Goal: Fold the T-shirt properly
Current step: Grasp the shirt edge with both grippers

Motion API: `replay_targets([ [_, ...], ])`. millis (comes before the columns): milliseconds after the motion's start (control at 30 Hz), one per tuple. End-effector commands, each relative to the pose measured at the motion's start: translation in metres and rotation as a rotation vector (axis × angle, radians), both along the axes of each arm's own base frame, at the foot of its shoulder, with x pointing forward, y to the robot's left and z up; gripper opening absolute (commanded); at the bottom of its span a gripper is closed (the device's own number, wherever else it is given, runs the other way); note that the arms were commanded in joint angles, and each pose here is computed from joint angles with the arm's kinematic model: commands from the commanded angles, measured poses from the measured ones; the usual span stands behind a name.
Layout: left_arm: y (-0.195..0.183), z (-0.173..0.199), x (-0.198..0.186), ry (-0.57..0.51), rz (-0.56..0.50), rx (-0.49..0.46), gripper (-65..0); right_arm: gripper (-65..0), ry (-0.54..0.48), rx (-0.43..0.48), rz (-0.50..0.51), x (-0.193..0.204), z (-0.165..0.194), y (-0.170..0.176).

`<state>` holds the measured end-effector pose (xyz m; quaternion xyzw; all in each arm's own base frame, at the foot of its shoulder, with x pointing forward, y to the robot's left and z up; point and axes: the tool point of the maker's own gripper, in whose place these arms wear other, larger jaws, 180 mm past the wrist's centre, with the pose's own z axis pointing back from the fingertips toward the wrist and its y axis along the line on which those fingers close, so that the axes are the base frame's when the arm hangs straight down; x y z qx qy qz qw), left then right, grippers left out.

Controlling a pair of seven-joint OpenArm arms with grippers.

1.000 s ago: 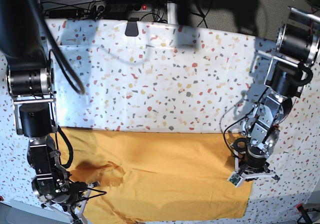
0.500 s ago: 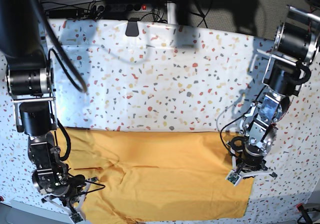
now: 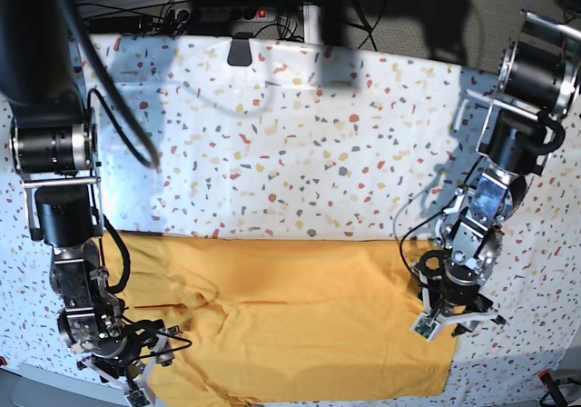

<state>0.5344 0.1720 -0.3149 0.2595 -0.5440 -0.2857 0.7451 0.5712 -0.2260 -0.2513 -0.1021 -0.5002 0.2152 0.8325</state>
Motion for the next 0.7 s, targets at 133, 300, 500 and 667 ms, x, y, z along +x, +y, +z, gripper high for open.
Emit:
replay_targets([
  [133,0.008,0.041,0.016,-0.119,0.034,-0.027,-40.4,-27.1,-0.097,0.056,-0.010,0.014,0.039,0.000],
  [300,-0.001,0.050,0.020,-0.169,0.039,-0.307,-40.4,-27.2,-0.076,0.020,-0.079,0.012,0.023,-0.019],
  [500,-0.008,0.060,0.021,-0.225,0.043,-0.601,-40.4,-27.2,-0.057,0.045,-0.165,0.003,-0.019,-0.046],
  [667,-0.015,0.052,0.020,-0.217,-0.015,-0.649,-40.5,-27.2,-0.137,0.059,-0.221,0.001,-0.028,-0.060],
])
